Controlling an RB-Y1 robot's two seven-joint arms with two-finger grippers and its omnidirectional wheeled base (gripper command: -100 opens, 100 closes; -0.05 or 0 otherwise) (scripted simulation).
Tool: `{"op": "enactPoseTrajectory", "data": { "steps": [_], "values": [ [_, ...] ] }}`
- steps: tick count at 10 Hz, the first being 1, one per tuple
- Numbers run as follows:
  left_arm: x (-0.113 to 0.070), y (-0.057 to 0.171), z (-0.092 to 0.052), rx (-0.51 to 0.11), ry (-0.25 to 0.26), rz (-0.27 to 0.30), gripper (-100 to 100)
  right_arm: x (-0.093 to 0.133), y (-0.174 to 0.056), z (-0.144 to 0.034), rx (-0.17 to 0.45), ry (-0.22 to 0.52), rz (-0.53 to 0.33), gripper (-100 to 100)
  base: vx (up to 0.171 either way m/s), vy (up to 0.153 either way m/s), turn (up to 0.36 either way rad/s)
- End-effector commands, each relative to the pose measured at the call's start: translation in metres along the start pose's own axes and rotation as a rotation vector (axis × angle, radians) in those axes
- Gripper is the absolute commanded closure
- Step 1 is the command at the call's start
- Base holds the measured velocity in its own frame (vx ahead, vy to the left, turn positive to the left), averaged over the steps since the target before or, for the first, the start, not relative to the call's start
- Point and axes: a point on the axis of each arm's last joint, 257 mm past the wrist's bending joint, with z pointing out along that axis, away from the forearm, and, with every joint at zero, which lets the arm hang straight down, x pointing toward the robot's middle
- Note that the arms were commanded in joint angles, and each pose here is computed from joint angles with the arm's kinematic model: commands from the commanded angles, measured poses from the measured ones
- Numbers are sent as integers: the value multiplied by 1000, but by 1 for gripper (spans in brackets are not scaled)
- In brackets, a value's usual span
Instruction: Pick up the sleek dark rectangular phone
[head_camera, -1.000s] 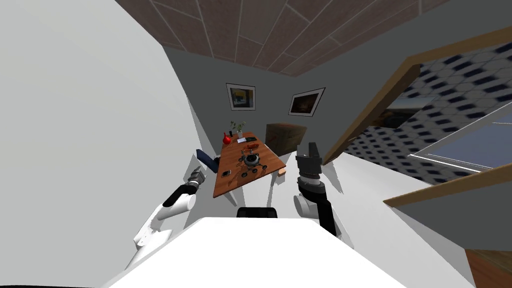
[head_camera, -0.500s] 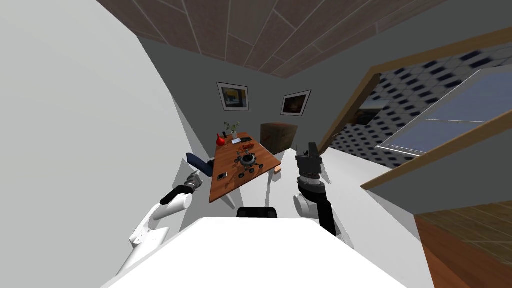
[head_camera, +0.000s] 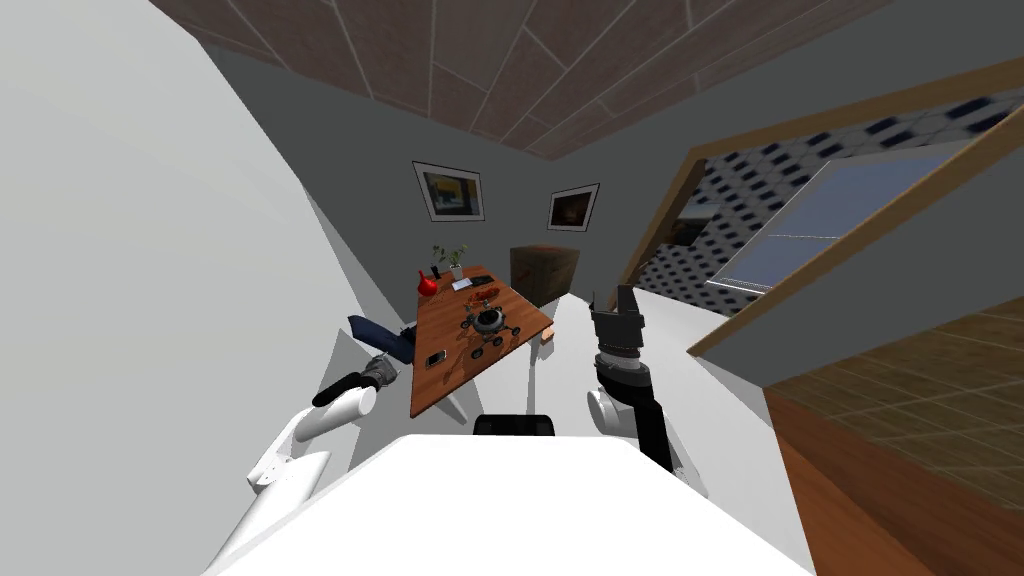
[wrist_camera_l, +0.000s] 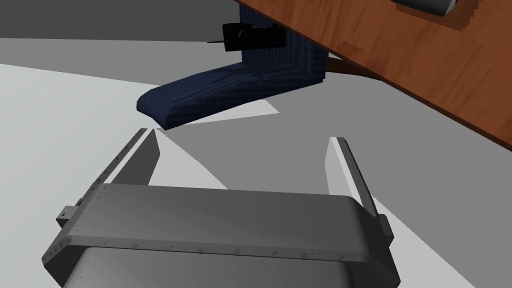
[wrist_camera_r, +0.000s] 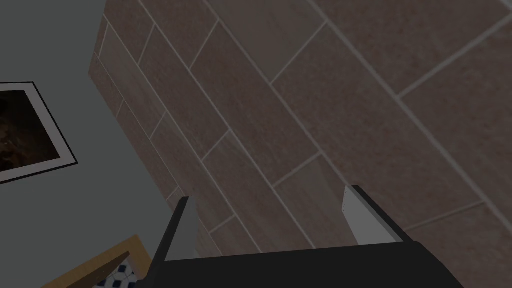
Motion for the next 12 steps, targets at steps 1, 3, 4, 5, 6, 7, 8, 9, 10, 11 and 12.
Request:
{"op": "enactPoseTrajectory", "data": {
  "steps": [1, 3, 4, 5, 6, 7, 8, 9, 10, 11, 12],
  "values": [
    [-22, 10, 5, -56, -43, -53, -100, 0, 0, 0, 0, 0, 0, 0, -13, 20, -276],
    [-38, 18, 7, -111, -78, -103, -100, 0, 0, 0, 0, 0, 0, 0, -18, 43, -284],
    [-44, 31, 7, -148, -96, -107, -100, 0, 0, 0, 0, 0, 0, 0, -21, 45, -159],
    [-58, 32, 9, -174, -122, -158, -100, 0, 0, 0, 0, 0, 0, 0, -24, 39, -365],
    [-63, 44, 7, -209, -138, -162, -100, 0, 0, 0, 0, 0, 0, 0, -23, 38, -166],
    [-74, 45, 9, -233, -161, -213, -100, 0, 0, 0, 0, 0, 0, 0, -20, 42, -290],
    [-79, 57, 7, -270, -178, -217, -100, 0, 0, 0, 0, 0, 0, 0, -19, 45, -175],
    [-90, 61, 7, -299, -204, -269, -100, 0, 0, 0, 0, 0, 0, 0, -32, 40, -303],
    [-93, 70, 4, -330, -217, -272, -100, 0, 0, 0, 0, 0, 0, 0, -28, 43, -182],
    [-102, 74, 4, -356, -239, -321, -100, 0, 0, 0, 0, 0, 0, 0, -31, 41, -353],
    [-105, 84, 1, -391, -255, -326, -100, 0, 0, 0, 0, 0, 0, 0, -17, 45, -156]
  ]
}}
